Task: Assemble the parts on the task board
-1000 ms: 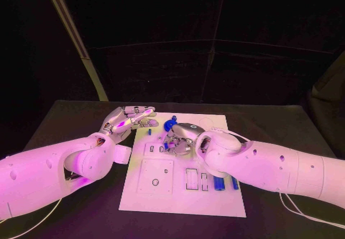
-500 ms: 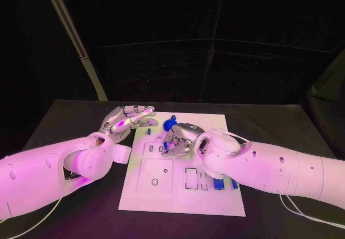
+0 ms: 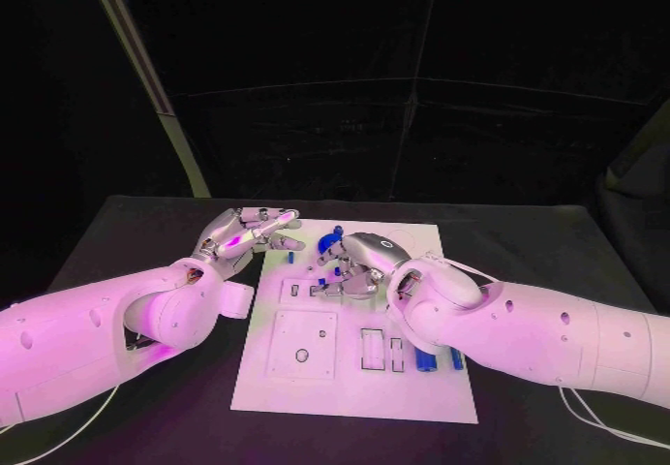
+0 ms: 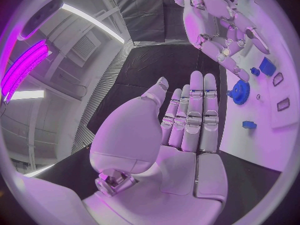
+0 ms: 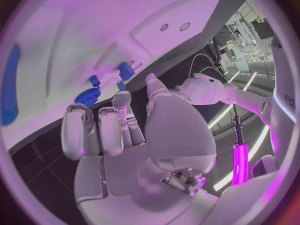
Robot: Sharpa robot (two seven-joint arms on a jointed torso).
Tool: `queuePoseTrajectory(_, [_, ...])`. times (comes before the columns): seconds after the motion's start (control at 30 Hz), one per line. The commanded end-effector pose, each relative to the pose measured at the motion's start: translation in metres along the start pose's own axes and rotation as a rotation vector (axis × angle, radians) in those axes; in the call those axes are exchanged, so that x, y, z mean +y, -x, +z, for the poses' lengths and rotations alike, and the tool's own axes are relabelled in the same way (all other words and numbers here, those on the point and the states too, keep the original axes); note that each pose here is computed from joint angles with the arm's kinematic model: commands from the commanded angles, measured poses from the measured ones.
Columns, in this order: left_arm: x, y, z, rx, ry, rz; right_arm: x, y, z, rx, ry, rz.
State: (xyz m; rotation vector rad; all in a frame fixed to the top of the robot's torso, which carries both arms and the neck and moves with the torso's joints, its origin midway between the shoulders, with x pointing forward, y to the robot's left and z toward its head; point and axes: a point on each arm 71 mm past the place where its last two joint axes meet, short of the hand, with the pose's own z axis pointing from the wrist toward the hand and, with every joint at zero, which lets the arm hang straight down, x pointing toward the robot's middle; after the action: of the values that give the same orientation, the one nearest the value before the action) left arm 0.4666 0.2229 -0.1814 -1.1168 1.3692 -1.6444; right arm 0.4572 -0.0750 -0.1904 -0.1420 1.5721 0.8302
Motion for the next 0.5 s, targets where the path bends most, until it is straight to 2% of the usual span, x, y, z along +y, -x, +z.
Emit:
queuePoseTrajectory(0.03, [-0.0001, 0.0005, 0.0003, 0.030, 0.013, 0.039, 0.007, 0.012, -0.008, -0.084, 0.137, 0.097])
queuePoseTrajectory(0.17, [0.0034, 0.0040, 0.0001, 0.052, 0.069, 0.117, -0.004, 0.025, -0.020, -0.073, 0.146, 0.201])
queuePoseTrajectory(0.3, [0.0068, 0.0068, 0.0014, 0.088, 0.175, 0.218, -0.023, 0.049, -0.027, -0.068, 0.103, 0.313])
queuePoseTrajectory(0.4, [0.0070, 0.0091, 0.0054, 0.125, 0.287, 0.331, -0.043, 0.070, -0.032, -0.074, 0.048, 0.406])
queuePoseTrajectory(0.5, [0.0093, 0.0112, 0.0098, 0.182, 0.465, 0.435, -0.065, 0.087, -0.037, -0.074, -0.010, 0.527])
